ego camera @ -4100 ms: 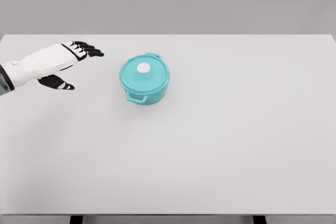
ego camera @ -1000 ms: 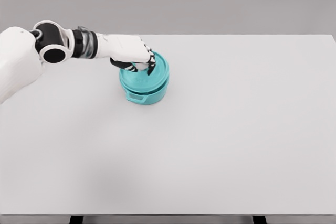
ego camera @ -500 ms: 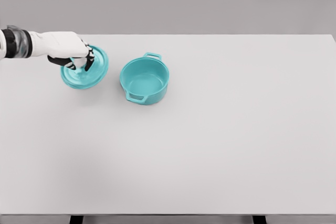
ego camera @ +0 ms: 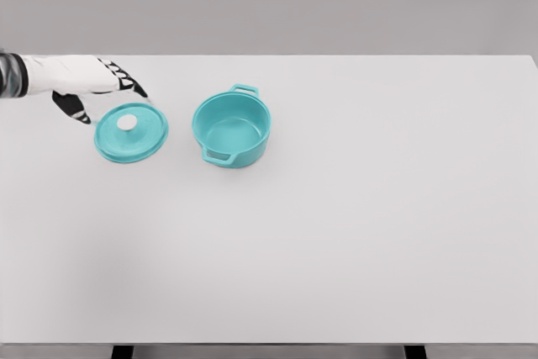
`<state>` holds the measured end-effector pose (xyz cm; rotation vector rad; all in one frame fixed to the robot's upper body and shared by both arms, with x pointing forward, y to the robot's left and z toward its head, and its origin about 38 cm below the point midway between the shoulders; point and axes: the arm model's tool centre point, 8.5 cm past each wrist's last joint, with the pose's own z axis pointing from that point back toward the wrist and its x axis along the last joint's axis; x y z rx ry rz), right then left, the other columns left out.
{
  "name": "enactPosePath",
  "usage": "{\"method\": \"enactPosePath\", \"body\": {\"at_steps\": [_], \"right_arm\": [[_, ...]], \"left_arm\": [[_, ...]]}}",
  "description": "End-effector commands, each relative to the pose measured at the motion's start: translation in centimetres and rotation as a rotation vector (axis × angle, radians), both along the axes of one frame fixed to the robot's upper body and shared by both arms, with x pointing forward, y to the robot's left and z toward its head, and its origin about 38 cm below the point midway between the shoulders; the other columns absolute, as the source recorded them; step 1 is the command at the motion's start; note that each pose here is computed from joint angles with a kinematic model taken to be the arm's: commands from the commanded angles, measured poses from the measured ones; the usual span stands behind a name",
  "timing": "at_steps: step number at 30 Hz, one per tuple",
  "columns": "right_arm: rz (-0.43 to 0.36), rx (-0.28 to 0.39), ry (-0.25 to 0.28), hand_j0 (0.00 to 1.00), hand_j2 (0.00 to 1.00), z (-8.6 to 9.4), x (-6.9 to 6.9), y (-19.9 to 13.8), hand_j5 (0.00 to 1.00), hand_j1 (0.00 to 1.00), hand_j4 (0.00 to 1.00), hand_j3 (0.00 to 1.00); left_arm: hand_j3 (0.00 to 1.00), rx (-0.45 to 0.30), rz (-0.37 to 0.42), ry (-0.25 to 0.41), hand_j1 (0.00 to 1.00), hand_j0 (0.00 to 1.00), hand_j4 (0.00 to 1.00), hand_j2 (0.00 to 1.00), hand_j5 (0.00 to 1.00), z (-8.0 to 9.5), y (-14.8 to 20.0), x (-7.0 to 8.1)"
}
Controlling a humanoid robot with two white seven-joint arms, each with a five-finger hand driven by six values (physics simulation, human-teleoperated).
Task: Open the lid of the pot with left arm
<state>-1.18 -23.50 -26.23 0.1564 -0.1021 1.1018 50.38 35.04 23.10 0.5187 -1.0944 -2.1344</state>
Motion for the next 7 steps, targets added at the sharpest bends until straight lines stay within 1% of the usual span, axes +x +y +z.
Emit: {"method": "enactPosePath", "body": {"at_steps": [1,2,3,7], "right_arm": [[0.000,0.000,0.000,1.00,1.00,0.0,0.0,0.0,1.00,1.00,1.00,1.00],[0.000,0.000,0.000,1.00,1.00,0.0,0.0,0.0,1.00,1.00,1.00,1.00],[0.000,0.000,0.000,1.00,1.00,0.0,0.0,0.0,1.00,1.00,1.00,1.00],[0.000,0.000,0.000,1.00,1.00,0.0,0.0,0.0,1.00,1.00,1.00,1.00]], "left_arm": [[1.00,-0.122,0.149,0.028,1.00,1.00,1.00,1.00,1.00,0.1,3.9,0.6],[1.00,-0.122,0.189,0.036,1.00,1.00,1.00,1.00,1.00,-0.3,5.1,0.6],[1.00,-0.118,0.198,0.043,1.00,1.00,1.00,1.00,1.00,-0.6,5.4,0.6],[1.00,-0.119,0.195,0.050,1.00,1.00,1.00,1.00,1.00,-1.0,5.2,0.5]]}}
